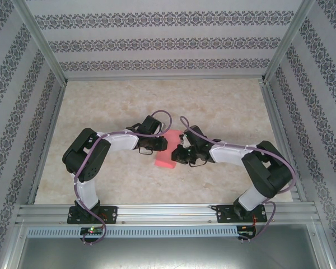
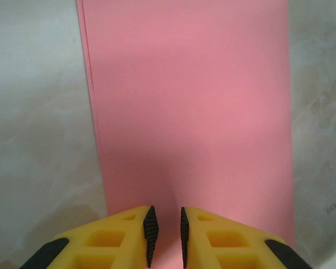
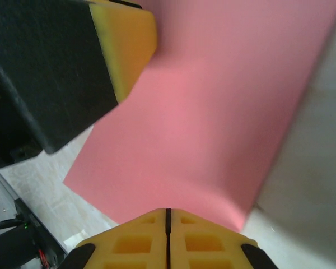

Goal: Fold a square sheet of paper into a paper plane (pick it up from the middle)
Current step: Fold the square sheet of paper in half at the center of the table.

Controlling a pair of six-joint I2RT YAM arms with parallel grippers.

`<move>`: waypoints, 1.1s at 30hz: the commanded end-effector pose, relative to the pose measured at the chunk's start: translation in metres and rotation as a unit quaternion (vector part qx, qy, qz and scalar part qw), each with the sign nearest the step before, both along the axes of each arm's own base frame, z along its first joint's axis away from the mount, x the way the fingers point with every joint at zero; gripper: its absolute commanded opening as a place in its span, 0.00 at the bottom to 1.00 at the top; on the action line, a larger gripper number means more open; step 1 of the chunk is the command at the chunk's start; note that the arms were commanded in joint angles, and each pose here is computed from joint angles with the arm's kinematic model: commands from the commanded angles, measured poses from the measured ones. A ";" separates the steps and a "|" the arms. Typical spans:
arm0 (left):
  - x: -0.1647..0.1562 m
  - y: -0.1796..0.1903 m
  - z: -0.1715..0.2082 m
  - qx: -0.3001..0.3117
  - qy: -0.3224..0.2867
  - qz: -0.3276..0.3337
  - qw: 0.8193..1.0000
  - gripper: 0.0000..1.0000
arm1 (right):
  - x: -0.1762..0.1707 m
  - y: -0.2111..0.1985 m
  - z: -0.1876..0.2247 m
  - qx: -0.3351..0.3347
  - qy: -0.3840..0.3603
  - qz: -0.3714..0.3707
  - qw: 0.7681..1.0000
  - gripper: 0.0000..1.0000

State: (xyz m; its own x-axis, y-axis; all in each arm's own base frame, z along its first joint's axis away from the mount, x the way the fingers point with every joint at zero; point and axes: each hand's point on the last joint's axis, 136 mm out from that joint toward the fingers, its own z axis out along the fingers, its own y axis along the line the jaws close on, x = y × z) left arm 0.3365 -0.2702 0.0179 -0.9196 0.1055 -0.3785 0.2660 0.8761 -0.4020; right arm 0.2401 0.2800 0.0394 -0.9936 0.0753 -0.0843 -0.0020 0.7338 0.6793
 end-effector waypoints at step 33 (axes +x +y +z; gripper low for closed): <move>-0.046 0.046 -0.059 0.102 0.100 0.007 0.990 0.25 | -0.023 -0.006 0.002 0.019 0.004 -0.014 1.000 0.08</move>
